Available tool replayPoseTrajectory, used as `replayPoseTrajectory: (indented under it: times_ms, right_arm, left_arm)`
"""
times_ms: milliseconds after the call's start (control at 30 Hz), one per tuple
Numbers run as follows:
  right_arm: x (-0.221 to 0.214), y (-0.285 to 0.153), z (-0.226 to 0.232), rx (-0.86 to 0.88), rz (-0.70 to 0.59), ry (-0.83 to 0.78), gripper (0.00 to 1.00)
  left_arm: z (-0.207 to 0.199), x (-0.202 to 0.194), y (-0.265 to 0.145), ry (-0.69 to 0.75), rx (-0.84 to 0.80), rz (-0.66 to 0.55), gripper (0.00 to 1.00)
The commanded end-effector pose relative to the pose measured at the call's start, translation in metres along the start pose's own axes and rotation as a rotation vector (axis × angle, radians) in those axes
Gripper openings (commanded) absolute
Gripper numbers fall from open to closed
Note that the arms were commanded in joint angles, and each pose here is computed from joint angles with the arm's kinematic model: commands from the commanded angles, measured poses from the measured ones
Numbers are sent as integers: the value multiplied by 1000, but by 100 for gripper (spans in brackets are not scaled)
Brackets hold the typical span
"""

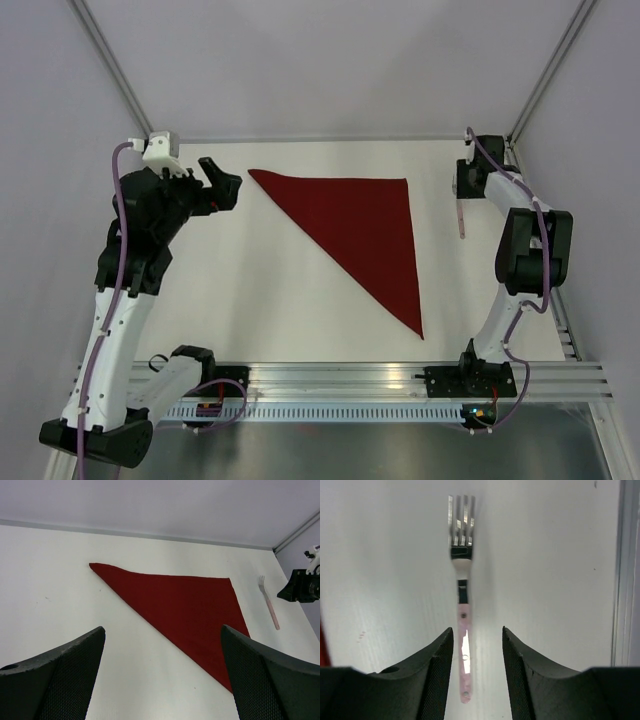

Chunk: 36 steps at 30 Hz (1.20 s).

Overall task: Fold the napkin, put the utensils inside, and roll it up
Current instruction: Grab a utensil with the right arm

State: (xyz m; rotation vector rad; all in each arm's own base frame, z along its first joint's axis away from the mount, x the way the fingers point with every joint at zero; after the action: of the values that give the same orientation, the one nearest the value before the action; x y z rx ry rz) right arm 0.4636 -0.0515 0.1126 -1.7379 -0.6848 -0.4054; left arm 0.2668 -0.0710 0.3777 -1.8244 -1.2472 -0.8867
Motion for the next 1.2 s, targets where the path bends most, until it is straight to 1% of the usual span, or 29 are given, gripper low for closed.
replayPoseTrajectory:
  times_ms: [0,100,300,500,700,833,900,933,1000,1033,1067,1100,1167]
  right_arm:
    - [-13,-1,-10,32,12,57,49]
    - [-17,6,-9,50,18,55,48]
    - [-15,14,-7,62,14,68,51]
    - [-25,31,-3,69,68,74,50]
    - [-29,47,-2,76,81,62,48]
    - [-35,53,-2,57,108,64,37]
    - [-38,54,-2,57,111,62,34]
    - [-42,54,-1,60,118,61,27]
    - [-45,55,0,71,123,58,22]
    - [-47,54,-1,72,124,57,15]
    - [-48,52,0,76,126,56,10]
    - [-49,52,1,80,128,53,2]
    - [-46,43,1,95,116,47,0]
  left_arm:
    - [-3,-10,-2,-15,-44,38,100]
    - [-1,-13,1,-17,-37,48,100]
    - [-3,-11,0,-13,-42,42,100]
    - [-1,-13,3,-17,-37,53,100]
    - [0,-14,5,-20,-30,58,100]
    - [0,-14,6,-21,-30,58,100]
    - [0,-13,6,-20,-26,56,100]
    - [1,-14,7,-20,-24,58,100]
    - [2,-14,8,-19,-17,58,100]
    - [2,-15,8,-19,-18,60,100]
    - [3,-15,9,-19,-15,62,100]
    - [3,-15,10,-20,-16,64,100]
    - [3,-16,11,-19,-13,66,100]
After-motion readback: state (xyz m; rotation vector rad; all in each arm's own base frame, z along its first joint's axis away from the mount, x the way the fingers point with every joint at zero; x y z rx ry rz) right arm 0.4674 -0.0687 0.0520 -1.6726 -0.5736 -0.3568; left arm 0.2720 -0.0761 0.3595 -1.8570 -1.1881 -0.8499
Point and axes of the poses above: each gripper's point midway between its finger pads, its own y axis out along the fingers, its own z axis along the line the jaws close on, x = y × z, the point moved 4 cm from there along -y, back along the fingers, and after that the axes turned 11 degrees about -y, right-handed, at the moved point
